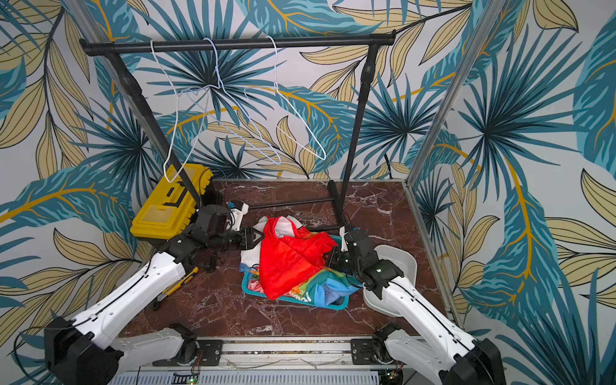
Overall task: Remove the clothespins securing jackets to the hanger
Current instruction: Adjust the jacket in the basket.
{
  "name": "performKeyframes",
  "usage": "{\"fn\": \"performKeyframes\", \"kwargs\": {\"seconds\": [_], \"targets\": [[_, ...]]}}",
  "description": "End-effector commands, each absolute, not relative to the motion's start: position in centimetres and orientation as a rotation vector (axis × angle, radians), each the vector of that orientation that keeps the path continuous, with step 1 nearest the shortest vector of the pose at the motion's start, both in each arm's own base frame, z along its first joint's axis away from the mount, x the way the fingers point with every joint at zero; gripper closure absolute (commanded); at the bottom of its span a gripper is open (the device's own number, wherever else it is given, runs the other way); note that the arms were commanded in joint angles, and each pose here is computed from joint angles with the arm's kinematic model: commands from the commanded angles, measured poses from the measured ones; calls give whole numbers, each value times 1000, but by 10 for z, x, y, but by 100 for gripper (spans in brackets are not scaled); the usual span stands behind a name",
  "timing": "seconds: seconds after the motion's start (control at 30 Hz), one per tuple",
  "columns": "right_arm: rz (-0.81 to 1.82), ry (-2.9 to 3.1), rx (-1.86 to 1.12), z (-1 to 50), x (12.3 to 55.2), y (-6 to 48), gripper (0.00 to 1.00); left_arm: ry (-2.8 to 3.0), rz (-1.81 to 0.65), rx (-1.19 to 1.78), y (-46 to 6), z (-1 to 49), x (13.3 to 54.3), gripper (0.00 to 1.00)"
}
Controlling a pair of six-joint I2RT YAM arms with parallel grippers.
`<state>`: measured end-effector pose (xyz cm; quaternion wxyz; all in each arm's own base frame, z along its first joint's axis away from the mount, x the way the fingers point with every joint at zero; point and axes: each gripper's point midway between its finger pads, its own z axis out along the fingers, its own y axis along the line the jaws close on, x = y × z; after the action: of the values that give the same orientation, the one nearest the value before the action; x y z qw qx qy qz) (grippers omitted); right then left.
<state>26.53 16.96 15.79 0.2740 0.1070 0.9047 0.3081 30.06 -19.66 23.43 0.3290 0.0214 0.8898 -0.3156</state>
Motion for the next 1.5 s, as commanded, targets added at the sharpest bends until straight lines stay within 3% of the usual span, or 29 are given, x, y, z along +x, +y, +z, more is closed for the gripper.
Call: {"fn": "performKeyframes", "kwargs": {"seconds": [0.0, 0.1, 0.23, 0.5, 0.93, 1.0, 1.03, 1.23, 1.47], "targets": [[721, 2507, 309, 128, 266, 159, 100, 2277, -750, -187, -154, 234, 310, 26], [735, 2510, 293, 127, 270, 164, 100, 2261, -817, -353, -131, 219, 314, 0], [737, 2521, 269, 130, 271, 166, 100, 2197, -1024, -609, -111, 196, 329, 0], [738, 2518, 248, 135, 269, 166, 100, 2226, -1263, -739, -129, 159, 359, 1], [761, 2506, 230, 144, 272, 170, 100, 2272, -1344, -780, -145, 122, 381, 2], [774, 2509, 227, 144, 273, 173, 100, 2277, -1364, -777, -150, 117, 384, 11], [776, 2509, 224, 145, 274, 173, 100, 2266, -1395, -763, -154, 118, 386, 20], [769, 2517, 228, 142, 273, 173, 100, 2237, -1487, -642, -178, 135, 391, 99], [752, 2509, 206, 146, 276, 172, 100, 2151, -1504, -390, -187, 186, 364, 100]]}}
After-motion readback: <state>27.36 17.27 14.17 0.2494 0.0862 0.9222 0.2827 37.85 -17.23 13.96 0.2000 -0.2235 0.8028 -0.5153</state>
